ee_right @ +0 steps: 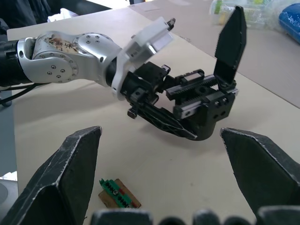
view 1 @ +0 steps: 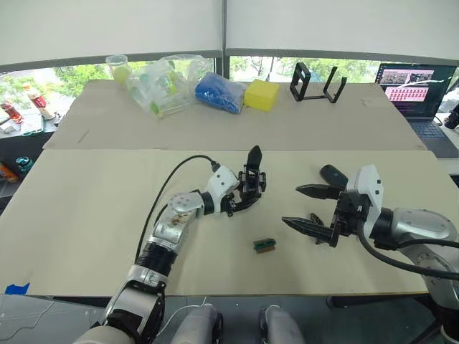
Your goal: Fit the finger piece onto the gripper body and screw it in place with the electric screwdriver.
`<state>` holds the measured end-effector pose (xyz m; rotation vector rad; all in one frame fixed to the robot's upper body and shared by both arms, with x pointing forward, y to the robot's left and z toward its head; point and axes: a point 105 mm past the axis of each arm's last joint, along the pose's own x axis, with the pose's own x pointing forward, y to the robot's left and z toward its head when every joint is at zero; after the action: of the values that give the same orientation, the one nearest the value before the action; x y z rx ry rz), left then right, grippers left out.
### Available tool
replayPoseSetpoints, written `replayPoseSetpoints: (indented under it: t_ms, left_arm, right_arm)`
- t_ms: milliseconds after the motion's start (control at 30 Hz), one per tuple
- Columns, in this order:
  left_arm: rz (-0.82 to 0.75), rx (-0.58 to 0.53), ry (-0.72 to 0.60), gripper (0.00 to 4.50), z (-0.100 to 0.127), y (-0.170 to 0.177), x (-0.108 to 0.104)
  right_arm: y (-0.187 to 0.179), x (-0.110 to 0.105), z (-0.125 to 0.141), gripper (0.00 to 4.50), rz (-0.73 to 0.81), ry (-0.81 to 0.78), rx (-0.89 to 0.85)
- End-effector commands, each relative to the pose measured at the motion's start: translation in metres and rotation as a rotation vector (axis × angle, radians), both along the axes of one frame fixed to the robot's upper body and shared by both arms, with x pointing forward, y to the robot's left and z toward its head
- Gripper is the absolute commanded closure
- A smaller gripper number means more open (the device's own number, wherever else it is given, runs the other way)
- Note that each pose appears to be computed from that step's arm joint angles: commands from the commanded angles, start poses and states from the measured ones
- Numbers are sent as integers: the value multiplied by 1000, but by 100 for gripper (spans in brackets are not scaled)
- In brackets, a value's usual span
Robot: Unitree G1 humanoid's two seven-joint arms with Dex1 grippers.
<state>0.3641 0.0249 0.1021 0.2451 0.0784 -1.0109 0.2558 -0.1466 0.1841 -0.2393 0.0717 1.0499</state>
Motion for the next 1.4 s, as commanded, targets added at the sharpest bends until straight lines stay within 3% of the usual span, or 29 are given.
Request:
replayPoseSetpoints:
  t_ms: [33,333,733,767,867,1267,1400]
  left_arm:
    - [-32,-26,-81,220,23,-13,-7]
    - [-21,-89,-83,220,17,-17,-13]
    - [-50,-61,-33,220,3,-18,-23]
    - [-52,-66,-32,117,4,-18,-23]
    - [-51,-80,-41,3,7,-15,-24]
    - [-166,36,-80,3,18,29,-43]
    - [-181,103,-119,3,24,47,-35]
  right_arm:
    - [3,-4,12,0,12,-65,11]
    - [4,-5,10,0,9,-63,12]
    - [-6,0,7,0,-41,-98,-48]
    - [-6,0,6,0,-44,-101,-51]
    - [-7,2,7,0,-55,-115,-55]
    - [-13,6,13,0,-55,-110,-43]
    - [-11,7,15,0,-37,-112,-44]
